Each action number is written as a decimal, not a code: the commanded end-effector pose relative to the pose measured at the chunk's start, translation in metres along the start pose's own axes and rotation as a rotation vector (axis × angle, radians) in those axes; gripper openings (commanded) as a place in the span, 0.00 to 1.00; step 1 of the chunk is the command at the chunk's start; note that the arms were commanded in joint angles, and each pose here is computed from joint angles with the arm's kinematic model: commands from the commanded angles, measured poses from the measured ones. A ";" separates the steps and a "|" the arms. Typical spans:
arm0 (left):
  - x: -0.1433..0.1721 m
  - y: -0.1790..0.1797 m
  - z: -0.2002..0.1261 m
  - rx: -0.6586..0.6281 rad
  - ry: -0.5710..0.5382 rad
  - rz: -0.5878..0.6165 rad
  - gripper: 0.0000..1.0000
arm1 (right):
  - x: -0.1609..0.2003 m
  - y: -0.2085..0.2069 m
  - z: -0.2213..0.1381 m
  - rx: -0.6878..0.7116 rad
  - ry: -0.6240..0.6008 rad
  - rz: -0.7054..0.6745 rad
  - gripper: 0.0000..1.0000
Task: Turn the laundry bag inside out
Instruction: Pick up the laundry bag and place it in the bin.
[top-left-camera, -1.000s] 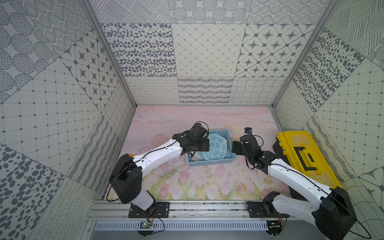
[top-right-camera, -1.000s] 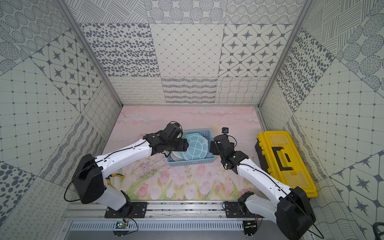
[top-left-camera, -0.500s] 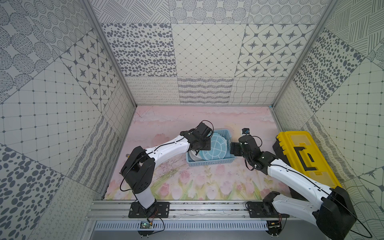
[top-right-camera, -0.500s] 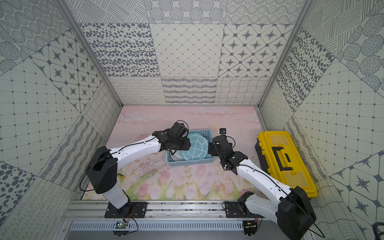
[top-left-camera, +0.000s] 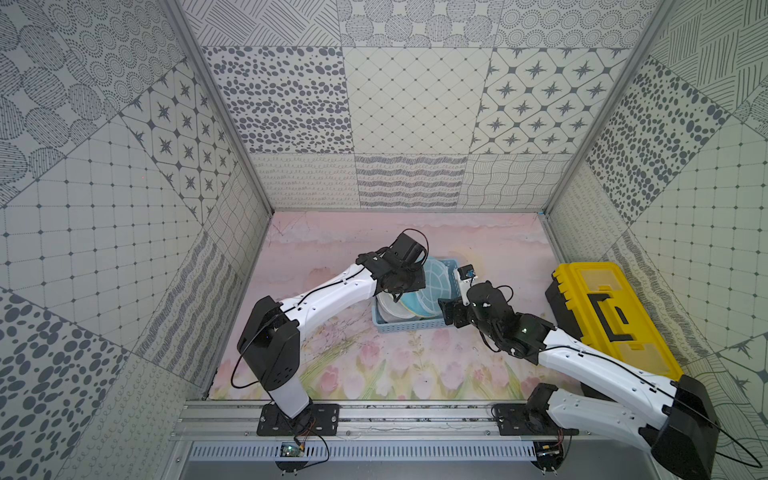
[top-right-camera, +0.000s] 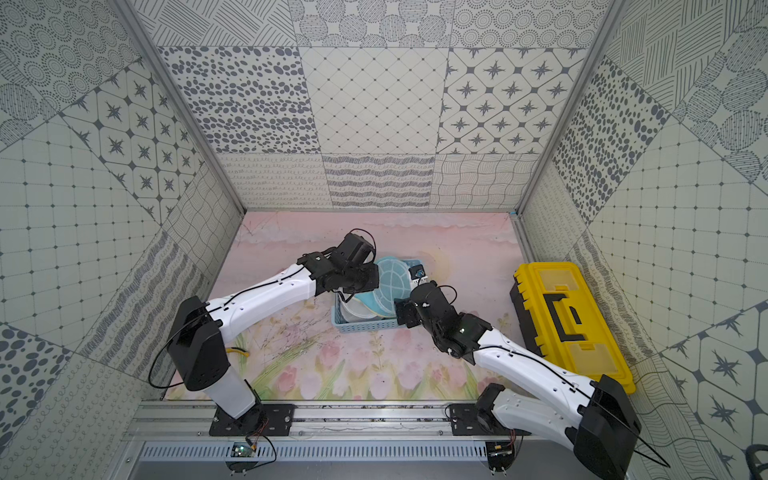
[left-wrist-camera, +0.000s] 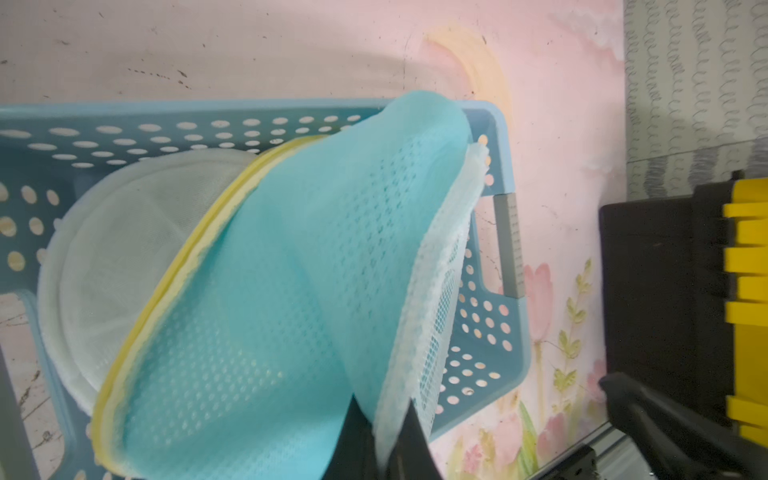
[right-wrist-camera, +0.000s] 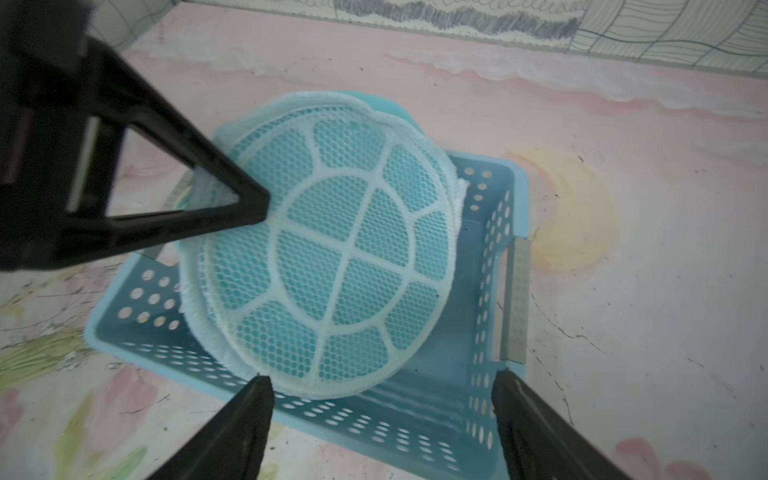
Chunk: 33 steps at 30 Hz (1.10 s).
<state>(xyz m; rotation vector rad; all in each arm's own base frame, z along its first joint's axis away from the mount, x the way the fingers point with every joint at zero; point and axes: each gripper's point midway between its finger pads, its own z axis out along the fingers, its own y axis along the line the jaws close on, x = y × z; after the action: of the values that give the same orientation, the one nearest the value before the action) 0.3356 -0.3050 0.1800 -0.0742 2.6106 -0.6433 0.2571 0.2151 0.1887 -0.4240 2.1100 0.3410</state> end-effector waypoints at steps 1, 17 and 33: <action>0.002 -0.003 -0.027 -0.015 0.041 -0.194 0.00 | -0.043 0.036 -0.019 -0.134 -0.133 -0.091 0.88; -0.008 -0.018 -0.061 0.061 0.000 -0.316 0.00 | -0.051 0.049 0.019 0.016 -0.124 -0.215 0.84; -0.040 -0.030 -0.105 0.220 -0.139 -0.157 0.57 | -0.101 0.020 0.009 -0.167 -0.151 0.057 0.00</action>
<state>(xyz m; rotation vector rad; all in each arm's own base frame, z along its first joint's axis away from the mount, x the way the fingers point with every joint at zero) 0.3266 -0.2945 0.2654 -0.4139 2.4937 -0.9239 0.2987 0.2587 0.2257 -0.5410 2.0148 0.3988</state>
